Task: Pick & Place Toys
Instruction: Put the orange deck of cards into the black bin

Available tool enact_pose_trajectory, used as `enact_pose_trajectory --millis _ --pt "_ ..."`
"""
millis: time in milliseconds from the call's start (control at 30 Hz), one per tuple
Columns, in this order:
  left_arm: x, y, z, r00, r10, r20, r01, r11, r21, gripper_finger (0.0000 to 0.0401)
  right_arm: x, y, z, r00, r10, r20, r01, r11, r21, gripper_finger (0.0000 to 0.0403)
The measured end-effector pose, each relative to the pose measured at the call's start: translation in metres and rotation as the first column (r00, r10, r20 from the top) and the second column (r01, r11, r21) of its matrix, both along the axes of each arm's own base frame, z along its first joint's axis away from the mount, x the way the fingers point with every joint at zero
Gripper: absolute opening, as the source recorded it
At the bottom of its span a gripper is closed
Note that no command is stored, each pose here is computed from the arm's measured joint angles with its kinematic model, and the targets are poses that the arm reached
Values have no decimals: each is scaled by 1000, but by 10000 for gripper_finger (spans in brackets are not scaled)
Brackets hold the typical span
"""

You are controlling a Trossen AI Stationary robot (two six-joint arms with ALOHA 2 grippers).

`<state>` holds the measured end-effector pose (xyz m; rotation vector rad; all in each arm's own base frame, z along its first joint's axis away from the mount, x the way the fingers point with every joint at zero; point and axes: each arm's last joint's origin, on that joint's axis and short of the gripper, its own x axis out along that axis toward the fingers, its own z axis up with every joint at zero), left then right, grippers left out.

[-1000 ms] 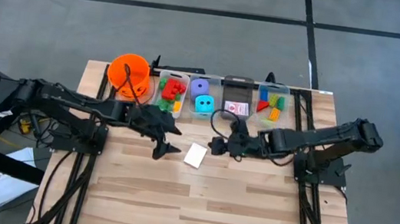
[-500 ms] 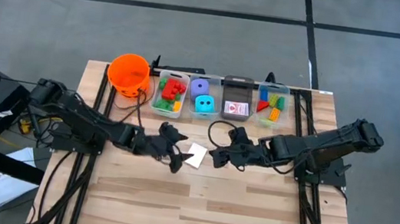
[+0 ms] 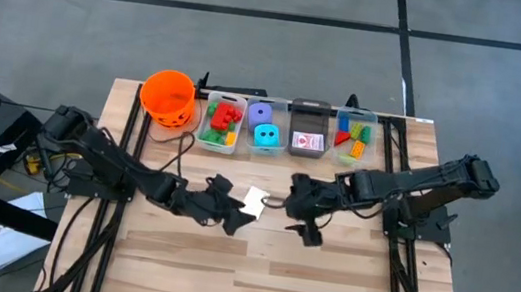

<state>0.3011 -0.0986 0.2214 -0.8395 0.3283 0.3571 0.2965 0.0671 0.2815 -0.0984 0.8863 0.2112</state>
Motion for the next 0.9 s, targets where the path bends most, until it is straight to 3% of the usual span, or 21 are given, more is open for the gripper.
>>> enact_pose_trajectory --millis 100,200,300,367,467,567,700,900 --pt "-6 -1 13 999 8 53 -2 993 -114 343 1 -3 0 975 220 21 -213 960 -183 283" --pt "-15 0 30 995 19 103 -5 992 -128 343 10 -11 -3 957 287 45 -267 929 -256 283" --pt "-29 5 49 990 41 137 -24 992 -125 343 16 -22 -10 944 329 38 -314 925 -214 283" --pt "-43 9 61 988 55 147 -37 992 -121 343 31 -28 -14 930 353 100 -331 926 -183 283" --pt "-63 16 82 975 94 201 -71 990 -123 343 39 -37 -36 923 381 43 -371 916 -154 283" --pt "-83 20 101 958 100 267 -78 993 -90 343 51 -41 -50 891 454 18 -444 878 -179 283" --pt "-103 27 122 935 82 344 -83 996 -13 343 70 -41 -75 816 574 -65 -570 784 -245 283" --pt "-120 38 135 921 105 375 -164 978 131 343 101 -47 -90 838 538 -94 -541 793 -280 283"
